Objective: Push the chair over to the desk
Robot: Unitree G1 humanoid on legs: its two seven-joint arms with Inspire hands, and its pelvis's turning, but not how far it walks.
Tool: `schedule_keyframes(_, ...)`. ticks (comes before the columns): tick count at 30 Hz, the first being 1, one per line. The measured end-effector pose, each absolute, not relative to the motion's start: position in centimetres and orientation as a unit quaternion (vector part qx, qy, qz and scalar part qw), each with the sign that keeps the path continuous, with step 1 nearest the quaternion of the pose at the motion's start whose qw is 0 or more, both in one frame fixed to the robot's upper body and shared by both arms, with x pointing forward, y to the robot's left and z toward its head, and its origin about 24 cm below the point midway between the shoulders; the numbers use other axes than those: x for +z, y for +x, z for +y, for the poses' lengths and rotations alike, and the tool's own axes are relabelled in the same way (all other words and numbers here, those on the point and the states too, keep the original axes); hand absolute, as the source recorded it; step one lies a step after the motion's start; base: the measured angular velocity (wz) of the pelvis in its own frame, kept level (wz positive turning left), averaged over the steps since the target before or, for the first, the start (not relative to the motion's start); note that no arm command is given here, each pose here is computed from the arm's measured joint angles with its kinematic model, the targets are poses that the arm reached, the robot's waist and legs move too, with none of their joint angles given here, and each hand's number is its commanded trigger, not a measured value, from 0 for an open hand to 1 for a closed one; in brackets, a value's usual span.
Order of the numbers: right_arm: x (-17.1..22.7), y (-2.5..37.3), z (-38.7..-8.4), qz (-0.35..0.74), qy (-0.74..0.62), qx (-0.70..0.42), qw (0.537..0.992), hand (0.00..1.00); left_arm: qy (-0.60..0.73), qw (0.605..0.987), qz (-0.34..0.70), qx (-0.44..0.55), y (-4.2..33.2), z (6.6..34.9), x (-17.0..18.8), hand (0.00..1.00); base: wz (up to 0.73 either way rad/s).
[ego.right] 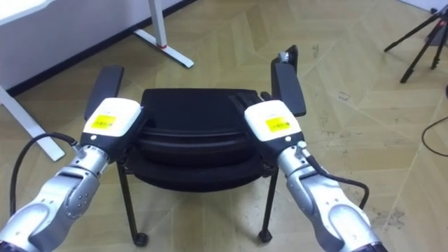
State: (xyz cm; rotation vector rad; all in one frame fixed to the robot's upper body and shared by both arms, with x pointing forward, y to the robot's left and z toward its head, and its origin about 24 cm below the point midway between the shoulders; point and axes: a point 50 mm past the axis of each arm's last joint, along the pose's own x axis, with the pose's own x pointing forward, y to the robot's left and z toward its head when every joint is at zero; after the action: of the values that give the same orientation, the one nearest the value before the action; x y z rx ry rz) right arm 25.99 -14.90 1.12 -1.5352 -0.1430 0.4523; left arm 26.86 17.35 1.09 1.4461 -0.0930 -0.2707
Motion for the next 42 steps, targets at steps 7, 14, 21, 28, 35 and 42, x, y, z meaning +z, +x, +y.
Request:
schedule_keyframes(7,0.9,26.0,-14.7,-0.060,-0.689,0.206,0.692,1.00,0.657,0.741,-0.049,-0.129,26.8,17.0,1.1,1.00,0.05)
schedule_keyframes(14,0.7,26.3,-14.8,-0.047,-0.693,0.199,0.691,1.00,0.655,0.740,-0.060,-0.144,26.8,16.1,1.1,1.00,0.14)
schedule_keyframes(21,0.4,26.1,-14.8,-0.057,-0.698,0.192,0.687,1.00,0.655,0.739,-0.063,-0.147,26.8,16.1,1.1,1.00,0.00)
schedule_keyframes(28,0.3,25.9,-15.0,-0.062,-0.702,0.189,0.684,1.00,0.655,0.738,-0.065,-0.149,26.7,16.1,1.1,1.00,0.00)
schedule_keyframes(35,0.2,25.8,-15.2,-0.061,-0.704,0.189,0.681,1.00,0.656,0.737,-0.066,-0.150,26.7,16.0,1.0,1.00,0.00)
schedule_keyframes(42,-0.9,25.5,-15.2,-0.058,-0.697,0.208,0.684,1.00,0.657,0.734,-0.052,-0.162,26.3,16.4,0.1,1.00,0.01)
